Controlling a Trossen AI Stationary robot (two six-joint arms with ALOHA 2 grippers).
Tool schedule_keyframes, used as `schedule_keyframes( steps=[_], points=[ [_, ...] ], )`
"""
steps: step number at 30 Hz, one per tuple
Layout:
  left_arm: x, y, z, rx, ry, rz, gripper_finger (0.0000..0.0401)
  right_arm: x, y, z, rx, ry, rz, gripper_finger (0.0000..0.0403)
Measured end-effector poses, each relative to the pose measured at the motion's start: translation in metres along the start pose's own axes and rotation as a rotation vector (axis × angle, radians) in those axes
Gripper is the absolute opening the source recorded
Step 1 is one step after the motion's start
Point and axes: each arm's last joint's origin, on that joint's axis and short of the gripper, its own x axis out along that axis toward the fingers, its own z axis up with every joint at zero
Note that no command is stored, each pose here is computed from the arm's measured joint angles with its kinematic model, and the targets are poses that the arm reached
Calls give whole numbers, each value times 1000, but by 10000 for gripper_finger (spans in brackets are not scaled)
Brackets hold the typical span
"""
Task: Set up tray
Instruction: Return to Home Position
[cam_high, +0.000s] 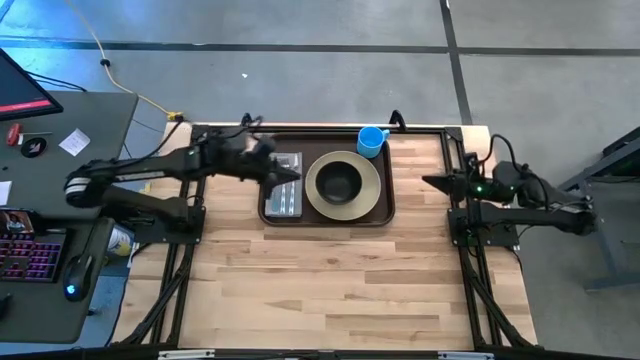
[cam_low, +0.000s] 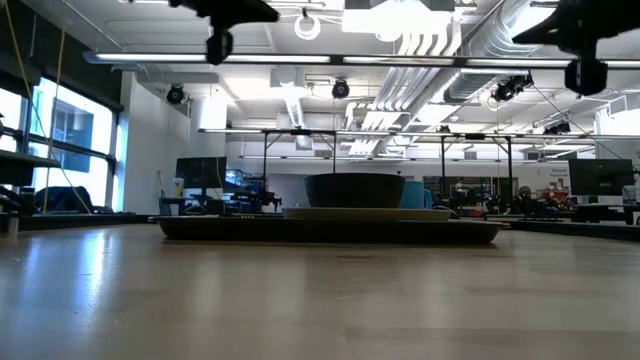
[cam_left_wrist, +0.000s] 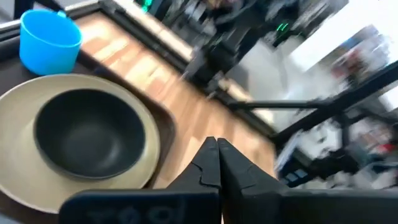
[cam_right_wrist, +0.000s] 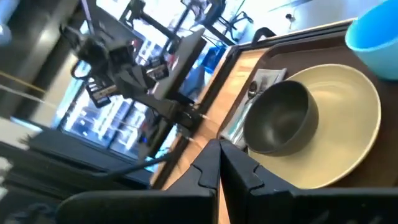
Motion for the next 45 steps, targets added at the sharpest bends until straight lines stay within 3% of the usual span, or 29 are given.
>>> schedule_keyframes(
  steps=[5, 9, 16, 22, 29, 41, 45],
  points=[
    [-31, 14, -32, -63, -119, -42, 43, -7, -24, -12, 71, -77, 29, 0],
    [-46, 32, -66, -152, -203, -58, 22, -4, -37, -19, 97, -145, 67, 0],
    [-58, 63, -119, -310, -312, -142, 33, 21, -56, -39, 125, -63, 91, 0],
    [-64, 79, -147, -383, -354, -190, 21, 39, -75, -55, 219, -112, 221, 0],
    [-66, 92, -173, -448, -305, -244, 26, 43, -80, -60, 237, -98, 262, 0],
    [-71, 88, -175, -471, -271, -309, 22, 42, -77, -60, 245, -62, 310, 0],
    [-70, 81, -180, -421, -271, -310, 24, 42, -75, -63, 244, -47, 317, 0]
  ],
)
